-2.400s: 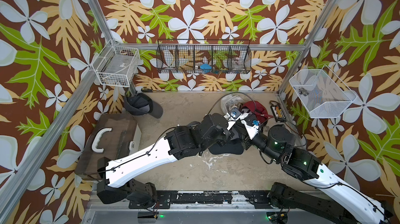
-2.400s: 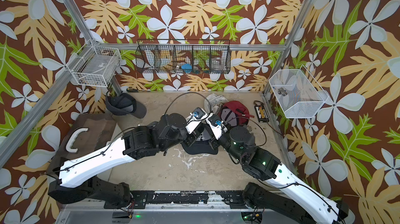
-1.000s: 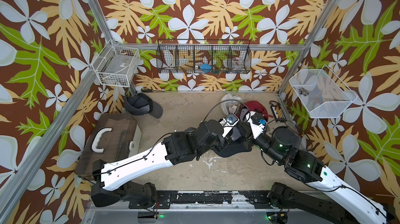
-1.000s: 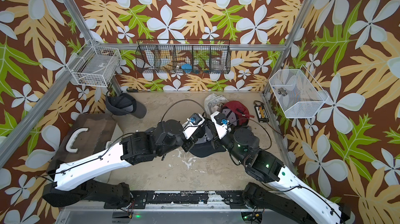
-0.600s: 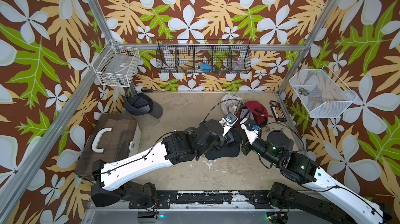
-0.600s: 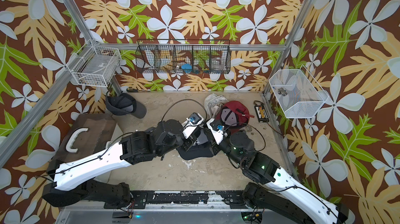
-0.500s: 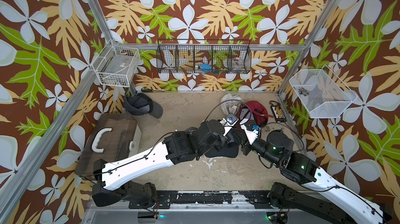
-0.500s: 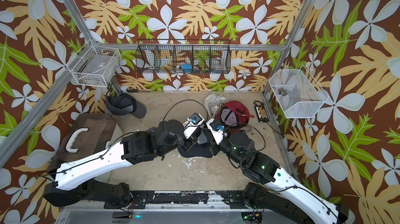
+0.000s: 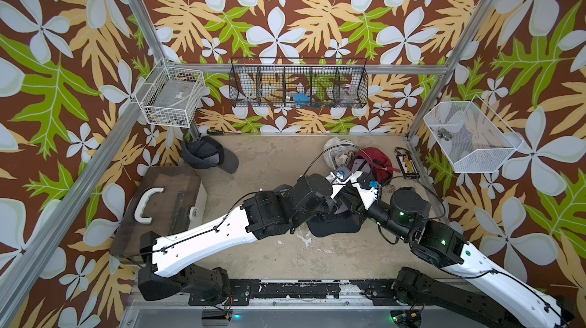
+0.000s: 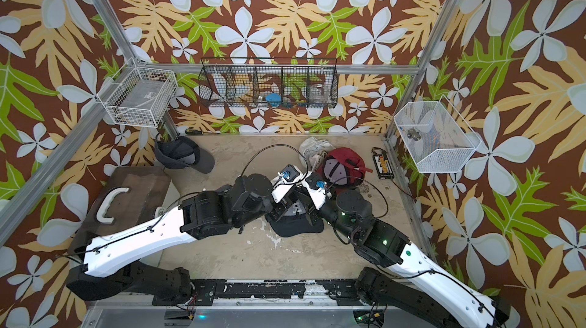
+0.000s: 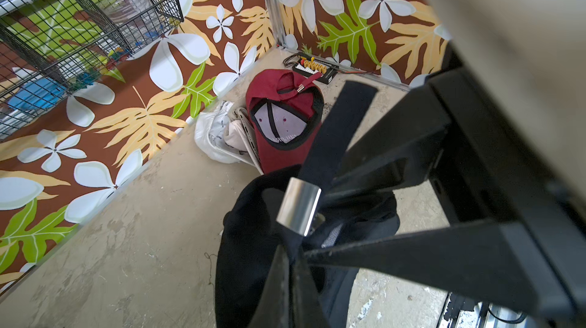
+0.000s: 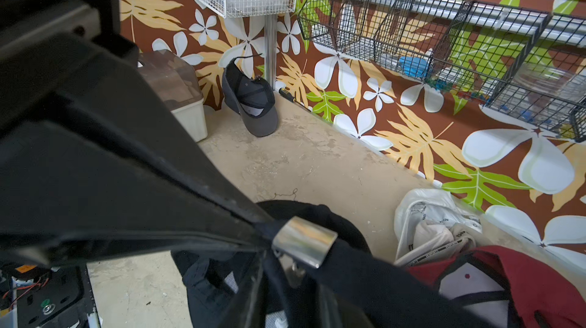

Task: Open the adjustable buckle of the baseball cap
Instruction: Pull the adjustable strap on the baseball cap.

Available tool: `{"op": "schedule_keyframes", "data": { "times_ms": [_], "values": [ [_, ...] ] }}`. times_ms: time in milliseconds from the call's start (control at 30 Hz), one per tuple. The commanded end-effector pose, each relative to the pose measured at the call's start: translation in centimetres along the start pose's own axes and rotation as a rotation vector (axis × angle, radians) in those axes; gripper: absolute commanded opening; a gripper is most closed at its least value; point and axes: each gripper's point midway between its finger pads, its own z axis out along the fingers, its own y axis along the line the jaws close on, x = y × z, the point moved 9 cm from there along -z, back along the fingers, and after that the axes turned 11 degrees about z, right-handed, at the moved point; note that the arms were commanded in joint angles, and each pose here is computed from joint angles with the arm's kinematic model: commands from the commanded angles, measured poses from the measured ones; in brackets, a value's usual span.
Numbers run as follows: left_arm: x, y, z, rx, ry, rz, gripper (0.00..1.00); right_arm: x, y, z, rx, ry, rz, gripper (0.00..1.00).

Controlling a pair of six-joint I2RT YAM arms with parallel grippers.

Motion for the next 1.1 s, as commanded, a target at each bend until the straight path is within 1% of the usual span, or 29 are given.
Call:
{"op": "schedule_keyframes", "data": {
  "times_ms": [0, 233, 367, 700, 1067],
  "values": [
    [-0.1, -0.6, 0.0, 0.038, -0.001, 0.001, 0.0, -1.1, 0.2, -0.1, -0.013, -0.049, -0.004, 0.26],
    [-0.1, -1.0, 0.3, 0.059, 0.009, 0.009, 0.0, -1.3, 0.1, -0.2, 0.008, -0.074, 0.01, 0.14],
    [0.3, -1.2, 0.5, 0.063, 0.021, 0.011, 0.0, -1.5, -0.2, -0.5, 0.031, -0.102, 0.036, 0.1],
    [1.2, -1.6, 0.9, 0.068, 0.04, 0.004, 0.0, -2.5, -0.7, -1.6, 0.081, -0.183, 0.095, 0.06],
    [1.9, -1.7, 0.7, 0.068, 0.041, -0.002, 0.0, -3.5, -1.2, -2.1, 0.142, -0.215, 0.089, 0.06]
  ]
}}
